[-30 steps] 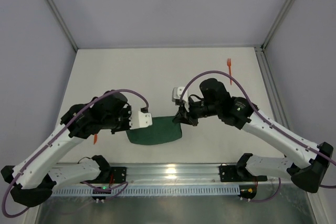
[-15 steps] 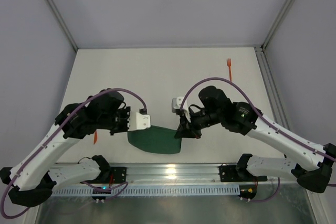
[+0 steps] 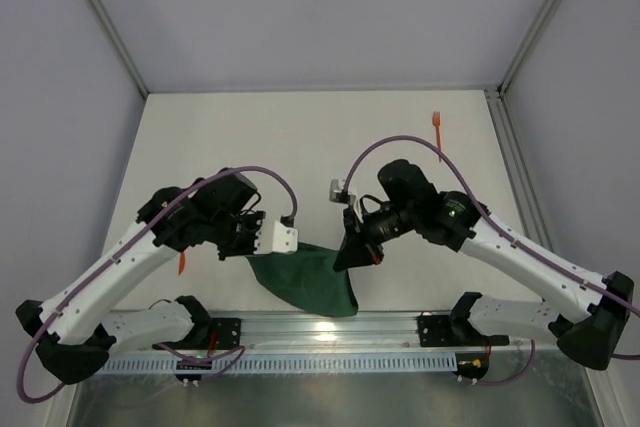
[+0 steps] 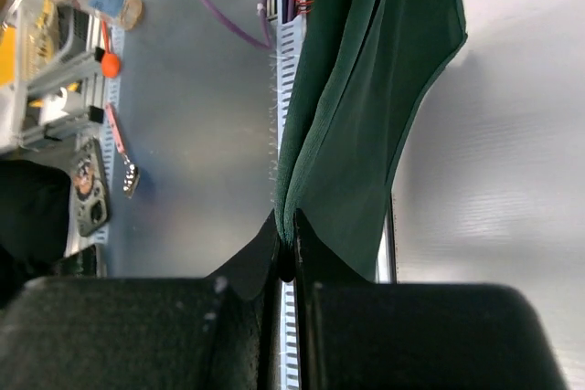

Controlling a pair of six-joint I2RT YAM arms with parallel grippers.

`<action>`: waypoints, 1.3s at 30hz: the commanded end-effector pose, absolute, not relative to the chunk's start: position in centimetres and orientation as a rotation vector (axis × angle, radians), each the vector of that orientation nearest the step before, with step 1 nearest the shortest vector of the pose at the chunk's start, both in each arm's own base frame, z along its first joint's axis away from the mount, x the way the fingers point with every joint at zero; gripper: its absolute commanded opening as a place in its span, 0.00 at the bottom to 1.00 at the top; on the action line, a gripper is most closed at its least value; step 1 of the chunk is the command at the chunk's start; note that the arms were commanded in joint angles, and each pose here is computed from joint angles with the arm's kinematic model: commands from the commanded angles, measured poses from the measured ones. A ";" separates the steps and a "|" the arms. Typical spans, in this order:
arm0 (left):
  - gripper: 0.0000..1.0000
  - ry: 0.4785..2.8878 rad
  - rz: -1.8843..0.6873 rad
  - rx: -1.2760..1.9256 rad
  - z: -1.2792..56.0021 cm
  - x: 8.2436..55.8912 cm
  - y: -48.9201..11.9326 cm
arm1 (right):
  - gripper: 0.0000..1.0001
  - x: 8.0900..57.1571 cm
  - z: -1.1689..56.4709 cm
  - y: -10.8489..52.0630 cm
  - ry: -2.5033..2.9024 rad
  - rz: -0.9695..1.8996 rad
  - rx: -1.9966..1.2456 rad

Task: Fold the napkin into a case and place the utensils inside
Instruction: Turn over the upper triangle folded napkin at the center of the board.

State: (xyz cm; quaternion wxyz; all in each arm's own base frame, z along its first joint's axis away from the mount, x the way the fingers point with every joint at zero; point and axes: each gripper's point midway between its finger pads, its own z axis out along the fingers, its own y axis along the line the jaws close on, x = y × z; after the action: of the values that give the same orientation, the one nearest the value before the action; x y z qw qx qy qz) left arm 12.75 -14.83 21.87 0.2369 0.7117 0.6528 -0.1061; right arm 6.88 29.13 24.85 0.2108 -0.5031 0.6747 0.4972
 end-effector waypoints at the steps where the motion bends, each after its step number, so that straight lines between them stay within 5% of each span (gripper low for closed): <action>1: 0.00 2.022 -0.316 2.241 19.8 8.6 -9.1 | 0.04 9.2 24.5 29.4 1.955 1.515 -1.302; 18: 0.00 2.332 -0.517 2.227 12.9 29.2 -12.2 | 0.04 31.4 12.0 26.4 2.285 1.565 -0.815; 26: 0.00 2.396 -0.387 2.042 10.6 36.0 -13.7 | 0.04 34.8 8.4 26.1 2.379 1.476 -0.654; 39: 0.00 2.430 0.019 1.787 11.7 39.8 -8.2 | 0.04 35.9 12.5 33.1 2.232 1.416 -0.490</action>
State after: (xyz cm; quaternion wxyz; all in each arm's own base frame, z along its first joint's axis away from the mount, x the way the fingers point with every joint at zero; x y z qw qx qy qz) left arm 39.30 -11.95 9.96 0.0631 0.6173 0.7819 -0.0595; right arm 34.48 30.98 10.43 0.1867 -0.2068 0.8184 0.5027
